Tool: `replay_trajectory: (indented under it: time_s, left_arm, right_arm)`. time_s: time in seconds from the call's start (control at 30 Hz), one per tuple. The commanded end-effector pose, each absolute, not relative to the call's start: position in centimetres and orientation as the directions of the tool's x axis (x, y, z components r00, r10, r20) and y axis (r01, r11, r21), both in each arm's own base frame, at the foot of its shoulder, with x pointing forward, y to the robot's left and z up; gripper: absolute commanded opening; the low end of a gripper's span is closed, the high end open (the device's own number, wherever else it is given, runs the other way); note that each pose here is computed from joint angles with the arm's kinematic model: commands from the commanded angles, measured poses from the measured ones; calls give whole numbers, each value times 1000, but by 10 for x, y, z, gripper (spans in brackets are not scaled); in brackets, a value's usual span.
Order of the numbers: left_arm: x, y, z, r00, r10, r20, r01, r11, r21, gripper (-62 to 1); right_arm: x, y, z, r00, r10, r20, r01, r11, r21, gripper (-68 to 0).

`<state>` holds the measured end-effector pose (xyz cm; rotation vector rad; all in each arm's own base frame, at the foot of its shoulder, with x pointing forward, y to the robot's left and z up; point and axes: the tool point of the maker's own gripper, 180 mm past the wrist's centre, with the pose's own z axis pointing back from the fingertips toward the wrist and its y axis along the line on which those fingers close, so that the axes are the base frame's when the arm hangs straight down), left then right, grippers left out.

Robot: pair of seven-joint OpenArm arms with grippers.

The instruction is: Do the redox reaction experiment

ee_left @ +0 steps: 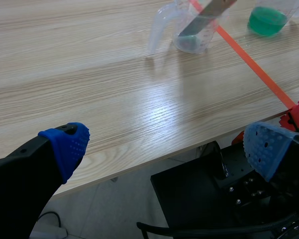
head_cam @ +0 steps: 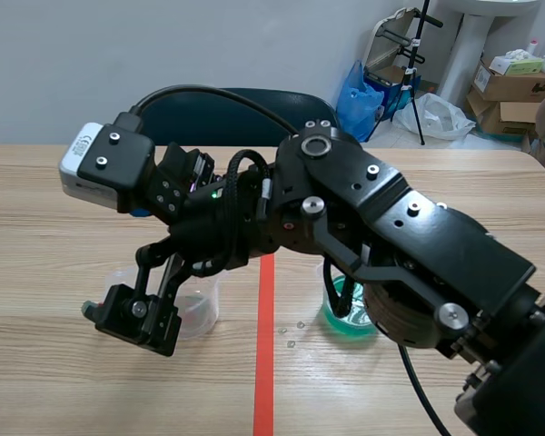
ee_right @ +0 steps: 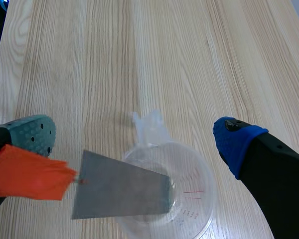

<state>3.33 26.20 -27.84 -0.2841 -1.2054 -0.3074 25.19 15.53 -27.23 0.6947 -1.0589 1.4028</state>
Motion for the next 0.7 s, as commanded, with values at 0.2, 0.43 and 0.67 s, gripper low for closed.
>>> replay_trajectory:
  time_s: [0.2,0.43,0.67]
  left_arm:
    - [36,260,-274,305,-69,950,381,923,-55,14]
    - [36,260,-274,305,-69,950,381,923,-55,14]
    - [36,260,-274,305,-69,950,381,923,-55,14]
  right_arm:
    - [252,156,-268,-135,414,900,-975,109,-196,4]
    - [253,156,-268,-135,415,900,-975,109,-196,4]
    - [253,156,-268,-135,414,900,-974,109,-196,4]
